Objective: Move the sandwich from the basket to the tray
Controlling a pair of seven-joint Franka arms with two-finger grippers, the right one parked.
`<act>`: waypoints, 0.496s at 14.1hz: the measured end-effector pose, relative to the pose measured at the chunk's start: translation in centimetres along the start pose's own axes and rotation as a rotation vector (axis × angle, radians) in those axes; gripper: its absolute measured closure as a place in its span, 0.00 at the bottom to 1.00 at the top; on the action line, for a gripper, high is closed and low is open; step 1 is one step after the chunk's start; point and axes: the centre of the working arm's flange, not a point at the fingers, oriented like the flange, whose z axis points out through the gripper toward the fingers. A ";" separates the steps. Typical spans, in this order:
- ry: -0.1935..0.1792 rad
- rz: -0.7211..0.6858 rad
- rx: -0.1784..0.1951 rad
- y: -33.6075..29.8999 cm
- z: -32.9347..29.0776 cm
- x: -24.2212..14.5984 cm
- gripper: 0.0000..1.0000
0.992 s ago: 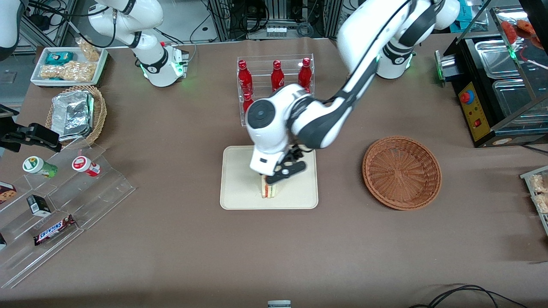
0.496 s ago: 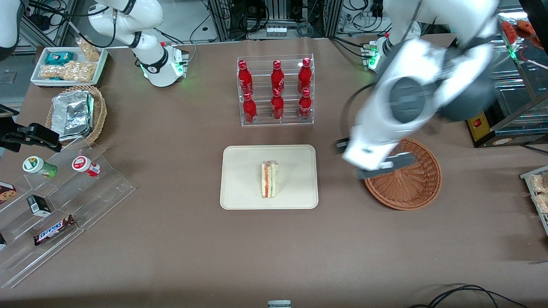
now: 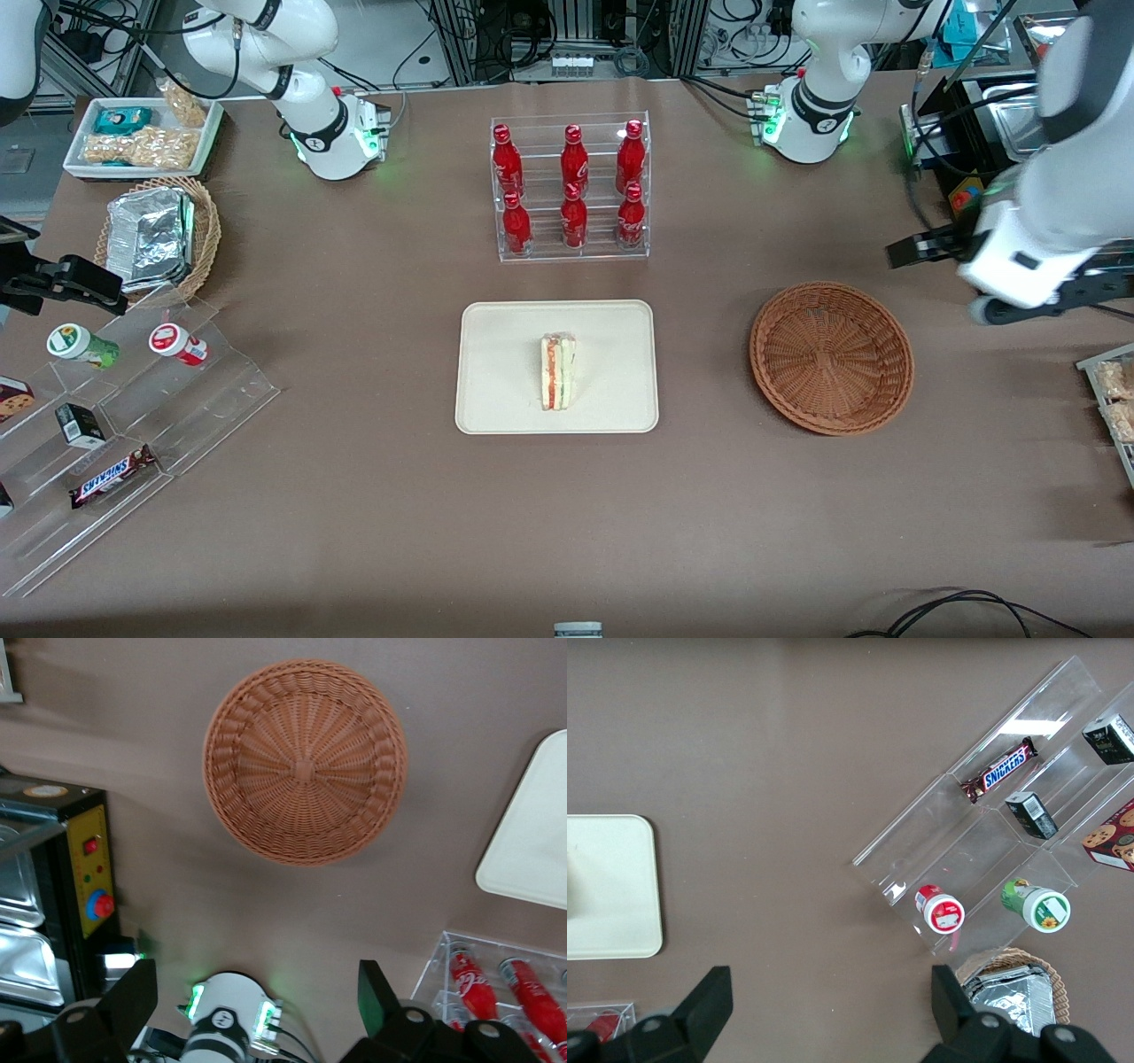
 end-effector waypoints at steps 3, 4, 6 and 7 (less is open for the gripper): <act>-0.004 0.094 -0.012 -2.5 0.1 0.7 0.00; -0.002 0.112 -0.014 -2.7 0.0 0.6 0.00; 0.003 0.130 -0.013 -2.7 -0.4 0.3 0.00; 0.003 0.134 -0.012 -2.6 -0.6 0.0 0.00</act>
